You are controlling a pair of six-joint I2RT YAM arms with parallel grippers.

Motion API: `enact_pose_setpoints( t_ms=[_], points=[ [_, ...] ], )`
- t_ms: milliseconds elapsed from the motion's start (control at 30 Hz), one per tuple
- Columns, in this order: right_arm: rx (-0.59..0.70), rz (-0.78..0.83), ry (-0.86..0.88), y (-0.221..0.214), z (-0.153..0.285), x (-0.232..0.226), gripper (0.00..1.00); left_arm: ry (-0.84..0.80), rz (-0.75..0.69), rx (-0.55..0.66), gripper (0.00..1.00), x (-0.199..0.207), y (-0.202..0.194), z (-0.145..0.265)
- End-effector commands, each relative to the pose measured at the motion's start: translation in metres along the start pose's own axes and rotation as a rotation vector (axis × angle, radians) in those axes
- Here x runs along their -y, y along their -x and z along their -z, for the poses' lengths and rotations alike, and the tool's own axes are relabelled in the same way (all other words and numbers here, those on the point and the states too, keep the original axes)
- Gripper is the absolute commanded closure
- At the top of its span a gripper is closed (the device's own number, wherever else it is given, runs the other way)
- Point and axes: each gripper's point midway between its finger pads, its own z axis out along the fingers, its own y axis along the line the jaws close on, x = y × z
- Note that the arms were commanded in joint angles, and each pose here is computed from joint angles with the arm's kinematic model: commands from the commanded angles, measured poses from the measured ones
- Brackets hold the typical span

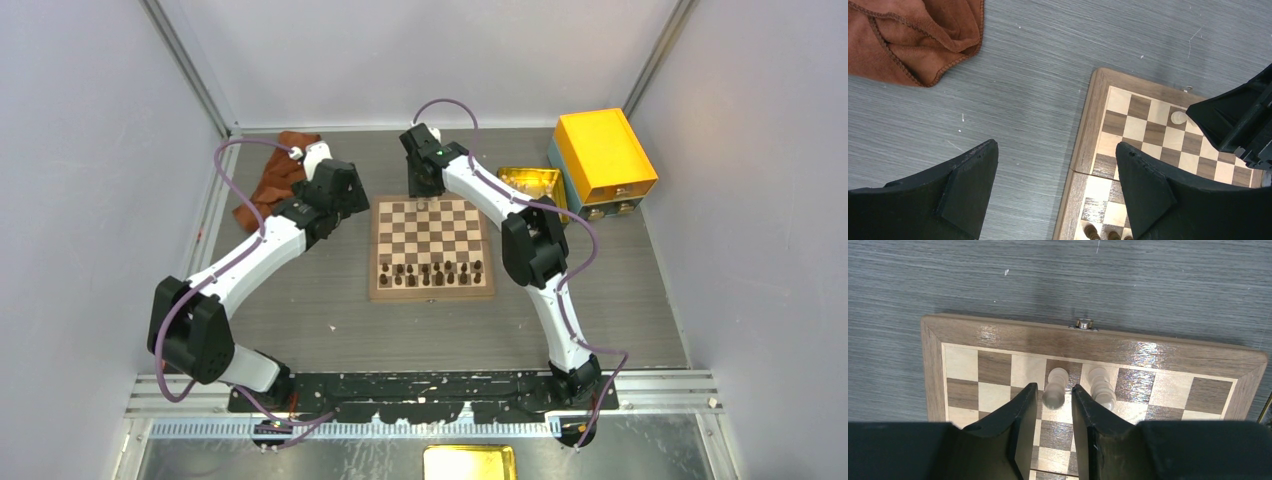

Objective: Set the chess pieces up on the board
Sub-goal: Place the chess piece on the chessboard, then pick up the chess piece from the storage box.

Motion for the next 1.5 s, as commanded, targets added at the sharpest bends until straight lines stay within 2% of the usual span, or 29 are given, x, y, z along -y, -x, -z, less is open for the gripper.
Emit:
enact_pose_setpoints(
  t_ms=[0, 1100, 1333, 1467],
  points=[
    [0.048, -0.008, 0.019, 0.017, 0.011, -0.002, 0.62, -0.001, 0.043, 0.054, 0.12, 0.004, 0.019, 0.004],
    [0.186, 0.015, 0.080, 0.067, 0.064, -0.014, 0.61, 0.005, 0.054, 0.054, 0.12, 0.004, 0.019, 0.003],
    [0.321, 0.020, 0.081, 0.096, 0.104, -0.010, 0.61, 0.009, 0.059, 0.062, 0.12, 0.006, 0.022, 0.000],
    [0.414, 0.006, -0.017, 0.115, 0.136, 0.018, 0.62, 0.008, 0.059, 0.064, 0.12, 0.013, 0.027, -0.005]
  ],
)
